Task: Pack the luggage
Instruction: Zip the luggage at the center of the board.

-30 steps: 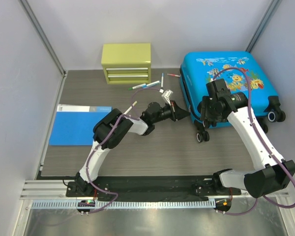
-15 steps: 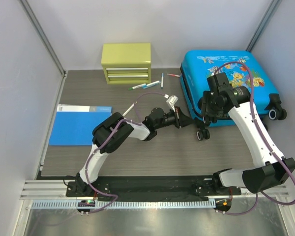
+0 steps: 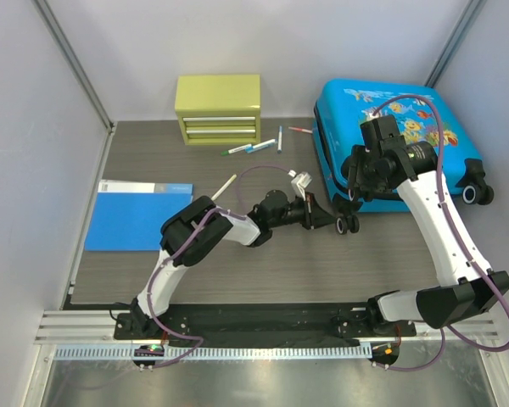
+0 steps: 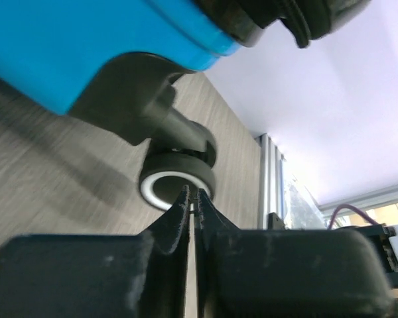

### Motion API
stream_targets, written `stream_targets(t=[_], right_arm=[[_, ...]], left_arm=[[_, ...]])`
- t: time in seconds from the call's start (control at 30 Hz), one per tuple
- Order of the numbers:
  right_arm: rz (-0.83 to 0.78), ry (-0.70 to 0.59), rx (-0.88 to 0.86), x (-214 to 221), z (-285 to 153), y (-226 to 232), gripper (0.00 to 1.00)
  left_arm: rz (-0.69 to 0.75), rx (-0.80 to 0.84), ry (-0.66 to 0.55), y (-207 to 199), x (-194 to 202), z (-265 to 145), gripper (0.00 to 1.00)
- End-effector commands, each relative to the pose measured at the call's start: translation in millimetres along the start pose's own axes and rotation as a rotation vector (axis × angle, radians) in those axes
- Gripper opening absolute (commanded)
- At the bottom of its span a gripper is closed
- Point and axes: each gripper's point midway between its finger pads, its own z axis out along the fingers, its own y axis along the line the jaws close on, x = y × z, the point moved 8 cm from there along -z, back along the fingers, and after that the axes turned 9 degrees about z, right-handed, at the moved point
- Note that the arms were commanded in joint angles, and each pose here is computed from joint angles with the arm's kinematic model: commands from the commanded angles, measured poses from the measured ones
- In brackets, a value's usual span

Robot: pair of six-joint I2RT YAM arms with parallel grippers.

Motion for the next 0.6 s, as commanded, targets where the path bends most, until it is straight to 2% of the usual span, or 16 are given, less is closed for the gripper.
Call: stream_targets(t=[0.0, 0.03, 0.1, 0.13, 0.33, 0.57], right_arm=[[0.167, -0.319, -0.052, -45.7, -31.4, 2.2, 0.01], [0.168, -0.317, -0.058, -45.0, -32.1, 2.4, 0.01], [0.165, -0.315, -0.068, -43.5, -33.1, 2.3, 0.01], [0.165, -0.312, -0.073, -42.6, -33.4, 2.4, 0.01], [0.160, -0.295, -0.099, -37.9, -35.0, 2.5, 0.01], [0.146, -0.282, -0.114, -37.5, -35.6, 4.4, 0.01]], left_arm=[[0.095, 0.013, -0.118, -0.6, -56.8, -11.7, 0.18], [0.115, 0.034, -0.144, 3.1, -65.4, -15.9, 0.30], [0.149, 0.038, -0.175, 23.1, -85.4, -24.5, 0.41], [0.178, 0.080, -0.166, 24.4, -90.9, -26.8, 0.53], [0.357, 0.133, -0.177, 35.3, -122.3, -21.4, 0.61], [0.407, 0.241, -0.128, 38.2, -122.4, -8.6, 0.63]])
